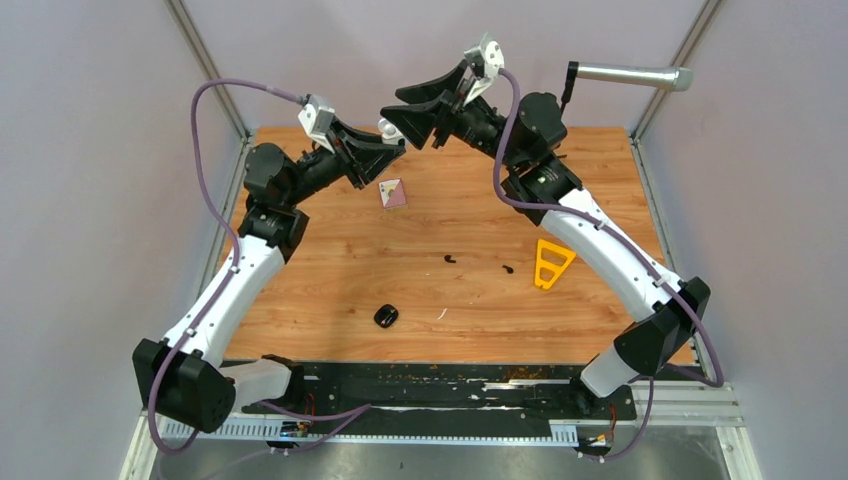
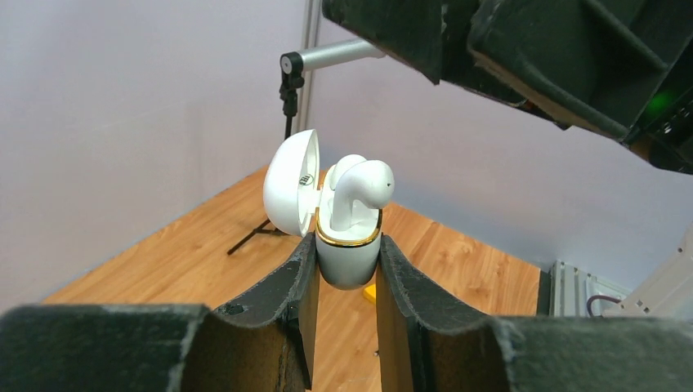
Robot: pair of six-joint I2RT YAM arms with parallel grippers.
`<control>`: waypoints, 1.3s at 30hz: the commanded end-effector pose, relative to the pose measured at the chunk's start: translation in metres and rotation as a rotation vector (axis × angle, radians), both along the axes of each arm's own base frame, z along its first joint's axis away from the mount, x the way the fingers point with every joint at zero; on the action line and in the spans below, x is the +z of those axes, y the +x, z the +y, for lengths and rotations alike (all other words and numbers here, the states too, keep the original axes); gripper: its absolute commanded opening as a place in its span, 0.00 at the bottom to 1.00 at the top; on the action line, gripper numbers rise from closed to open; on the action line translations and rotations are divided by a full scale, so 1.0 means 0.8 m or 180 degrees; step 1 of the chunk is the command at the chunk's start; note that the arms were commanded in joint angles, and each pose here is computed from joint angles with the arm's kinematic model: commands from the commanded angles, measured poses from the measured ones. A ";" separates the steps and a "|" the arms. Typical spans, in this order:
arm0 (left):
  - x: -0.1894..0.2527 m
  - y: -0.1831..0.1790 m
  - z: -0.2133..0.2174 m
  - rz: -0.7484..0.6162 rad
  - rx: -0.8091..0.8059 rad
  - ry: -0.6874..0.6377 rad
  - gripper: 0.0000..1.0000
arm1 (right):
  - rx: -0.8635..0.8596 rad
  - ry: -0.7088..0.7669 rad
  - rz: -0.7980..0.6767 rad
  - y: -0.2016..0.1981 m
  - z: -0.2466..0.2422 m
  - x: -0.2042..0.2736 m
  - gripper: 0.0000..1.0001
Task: Insert the wireless bluetooth earbuds into the charging case
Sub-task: Place the earbud in the charging case.
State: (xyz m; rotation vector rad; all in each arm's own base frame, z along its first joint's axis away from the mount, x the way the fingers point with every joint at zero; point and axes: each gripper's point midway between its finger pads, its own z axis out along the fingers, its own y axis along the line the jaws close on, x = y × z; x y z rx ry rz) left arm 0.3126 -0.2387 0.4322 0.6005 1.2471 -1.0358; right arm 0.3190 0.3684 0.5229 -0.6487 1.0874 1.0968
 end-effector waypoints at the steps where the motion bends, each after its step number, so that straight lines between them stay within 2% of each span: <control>1: 0.014 -0.019 0.000 -0.0317 -0.0099 0.0014 0.00 | -0.0063 -0.0198 -0.0451 -0.017 -0.020 0.025 0.52; 3: 0.006 -0.025 -0.001 -0.0385 -0.0158 0.0072 0.00 | -0.0098 -0.0425 -0.0644 -0.021 -0.032 0.016 0.60; 5: -0.003 -0.030 -0.001 -0.0435 -0.0203 0.0113 0.00 | 0.0006 -0.0724 -0.0642 -0.020 -0.042 -0.006 0.64; 10: -0.021 -0.046 -0.002 -0.0532 -0.0317 0.0162 0.00 | 0.0564 -0.1396 -0.0099 -0.039 -0.063 -0.085 0.75; 14: -0.044 -0.057 -0.003 -0.0590 -0.0412 0.0255 0.00 | 0.0740 -0.1547 0.0200 -0.053 -0.065 -0.118 0.83; 15: -0.048 -0.060 -0.004 -0.0643 -0.0437 0.0298 0.00 | 0.0766 -0.1560 0.0291 -0.054 -0.065 -0.122 0.94; 16: -0.054 -0.064 -0.005 -0.0691 -0.0467 0.0342 0.00 | 0.0801 -0.1577 0.0385 -0.051 -0.062 -0.128 0.99; 24: -0.077 -0.071 -0.006 -0.0737 -0.0507 0.0464 0.00 | 0.1265 -0.1608 0.0590 -0.068 -0.039 -0.143 0.99; 39: -0.085 -0.072 -0.007 -0.0784 -0.0521 0.0559 0.00 | 0.1147 -0.1579 0.0744 -0.040 -0.013 -0.147 0.99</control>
